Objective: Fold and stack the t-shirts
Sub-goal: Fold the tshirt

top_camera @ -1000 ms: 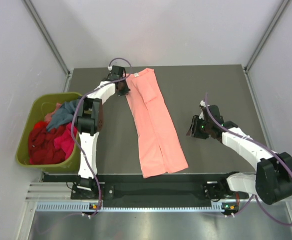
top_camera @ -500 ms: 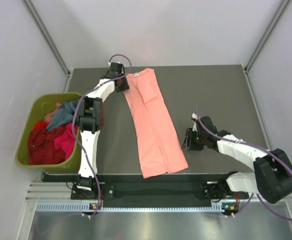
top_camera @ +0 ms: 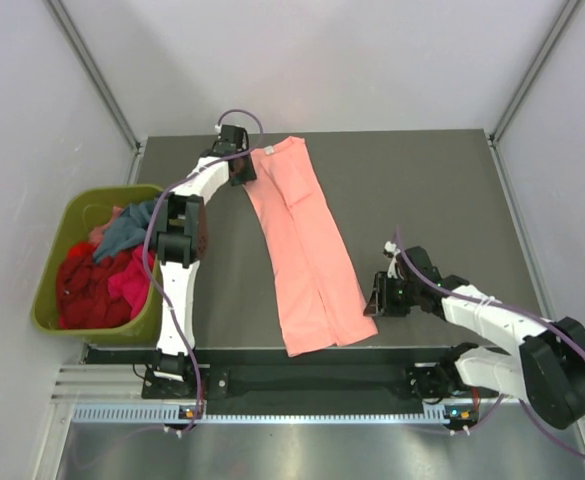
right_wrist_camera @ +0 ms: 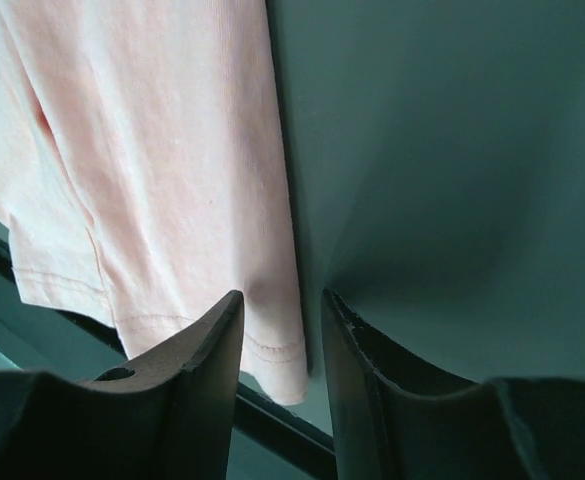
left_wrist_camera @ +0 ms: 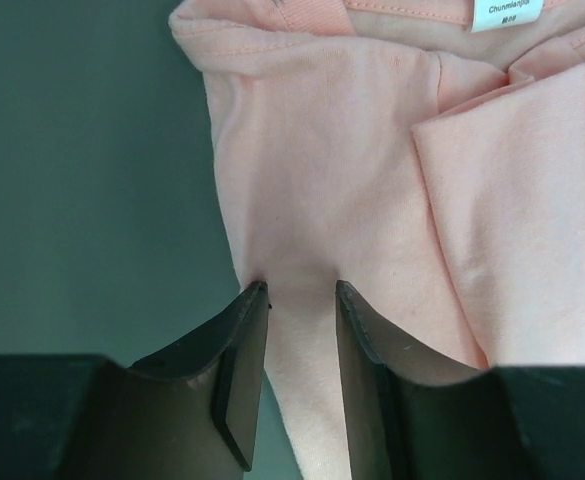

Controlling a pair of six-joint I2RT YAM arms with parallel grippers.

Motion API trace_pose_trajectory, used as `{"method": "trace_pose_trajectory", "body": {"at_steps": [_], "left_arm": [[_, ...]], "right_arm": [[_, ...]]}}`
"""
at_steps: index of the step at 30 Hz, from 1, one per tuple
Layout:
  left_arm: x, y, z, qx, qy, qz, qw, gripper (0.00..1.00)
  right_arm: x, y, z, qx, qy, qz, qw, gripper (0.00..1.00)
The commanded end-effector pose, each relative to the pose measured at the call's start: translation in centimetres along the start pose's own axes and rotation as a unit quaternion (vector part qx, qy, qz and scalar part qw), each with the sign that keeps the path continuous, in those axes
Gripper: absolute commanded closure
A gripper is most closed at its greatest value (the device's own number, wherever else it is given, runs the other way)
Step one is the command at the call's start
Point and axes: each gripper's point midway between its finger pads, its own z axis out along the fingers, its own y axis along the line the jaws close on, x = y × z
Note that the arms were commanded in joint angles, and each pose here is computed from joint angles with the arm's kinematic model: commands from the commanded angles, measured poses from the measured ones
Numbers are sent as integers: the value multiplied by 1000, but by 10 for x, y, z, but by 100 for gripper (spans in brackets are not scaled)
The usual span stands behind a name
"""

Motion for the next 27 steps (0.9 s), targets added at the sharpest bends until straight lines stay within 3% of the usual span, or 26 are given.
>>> {"method": "trace_pose_trajectory", "body": {"at_steps": [1,15,25,27], "left_arm": [[18,27,-14,-42,41,13,998,60],[-26,-13,-61,45,-9,14,999,55],[13,6,-60,16,33,-2,999,55],[18,7,-56,16,38,-6,999,55]], "right_arm": [[10,3,-2,-6,7,4,1000,62],[24,-4,-8,21,17,16,1000,71],[33,-3,-13,14,19,15,1000,69],[34,-1,-13,11,19,15,1000,73]]}}
